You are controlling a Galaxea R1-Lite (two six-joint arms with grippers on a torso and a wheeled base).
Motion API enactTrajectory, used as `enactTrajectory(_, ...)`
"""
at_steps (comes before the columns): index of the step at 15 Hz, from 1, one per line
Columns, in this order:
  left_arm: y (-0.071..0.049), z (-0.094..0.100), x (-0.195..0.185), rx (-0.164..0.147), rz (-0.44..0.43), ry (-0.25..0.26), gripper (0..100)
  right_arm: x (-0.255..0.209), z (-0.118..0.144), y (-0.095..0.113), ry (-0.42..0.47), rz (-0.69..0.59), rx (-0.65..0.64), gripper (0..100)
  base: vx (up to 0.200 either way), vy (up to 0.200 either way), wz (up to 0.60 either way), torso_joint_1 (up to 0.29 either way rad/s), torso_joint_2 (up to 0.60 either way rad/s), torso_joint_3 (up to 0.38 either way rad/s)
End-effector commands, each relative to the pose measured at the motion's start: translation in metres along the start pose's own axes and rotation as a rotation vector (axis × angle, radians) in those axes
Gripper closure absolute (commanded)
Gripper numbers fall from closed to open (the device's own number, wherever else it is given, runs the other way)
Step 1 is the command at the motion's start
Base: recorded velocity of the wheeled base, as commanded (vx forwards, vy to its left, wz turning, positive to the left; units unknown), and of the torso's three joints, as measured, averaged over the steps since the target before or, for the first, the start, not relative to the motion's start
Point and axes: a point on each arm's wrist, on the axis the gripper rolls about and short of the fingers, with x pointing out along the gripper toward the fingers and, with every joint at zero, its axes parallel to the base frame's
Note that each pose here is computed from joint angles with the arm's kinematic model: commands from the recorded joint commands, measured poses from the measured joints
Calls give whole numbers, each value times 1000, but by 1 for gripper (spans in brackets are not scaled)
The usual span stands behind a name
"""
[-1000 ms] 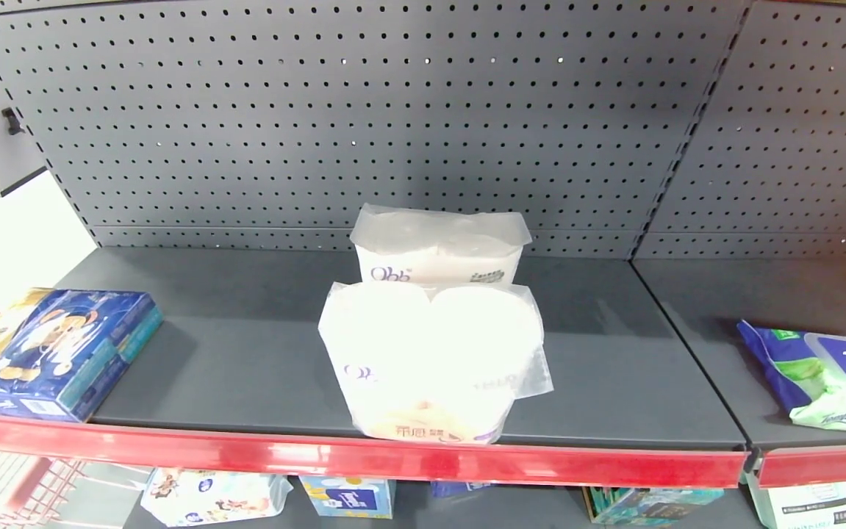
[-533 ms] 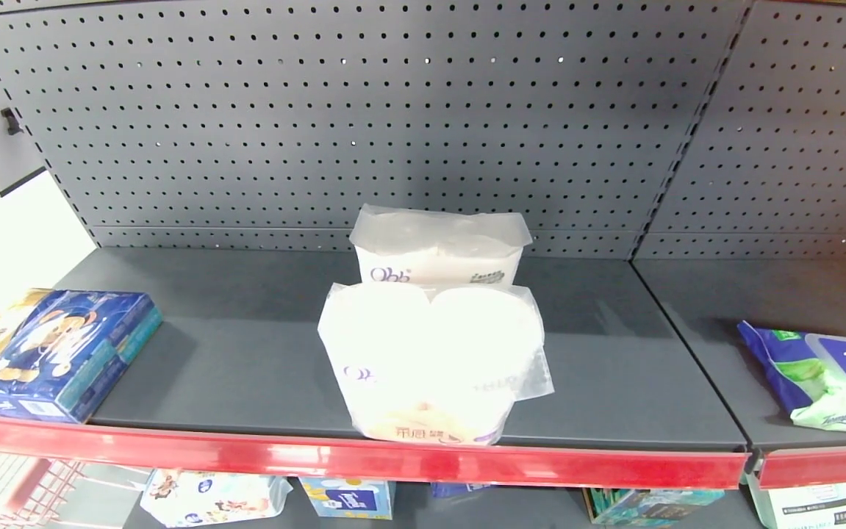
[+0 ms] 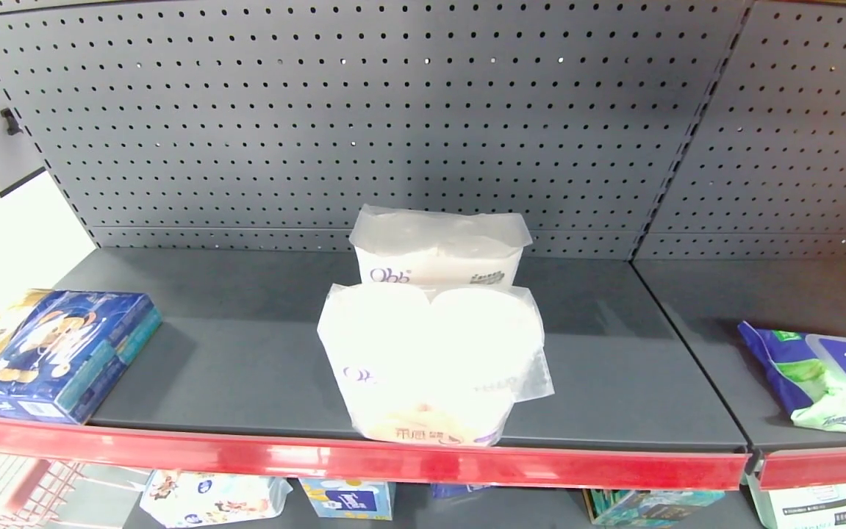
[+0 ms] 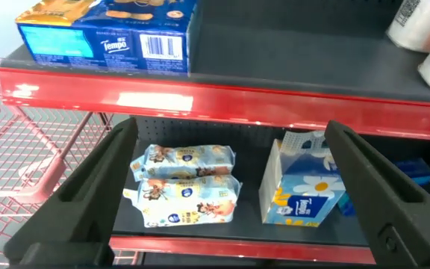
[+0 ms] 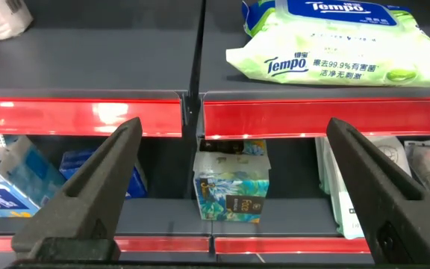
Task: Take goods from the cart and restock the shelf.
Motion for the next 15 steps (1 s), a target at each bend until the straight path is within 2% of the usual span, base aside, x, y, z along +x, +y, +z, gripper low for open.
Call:
enactTrajectory(1,0,0,0,-1,0,0,0,0,0,0,1,-1,0,0,0,0,0,0,0,0)
enactTrajectory(15,0,0,0,1,0,0,0,0,0,0,1,-1,0,0,0,0,0,0,0,0)
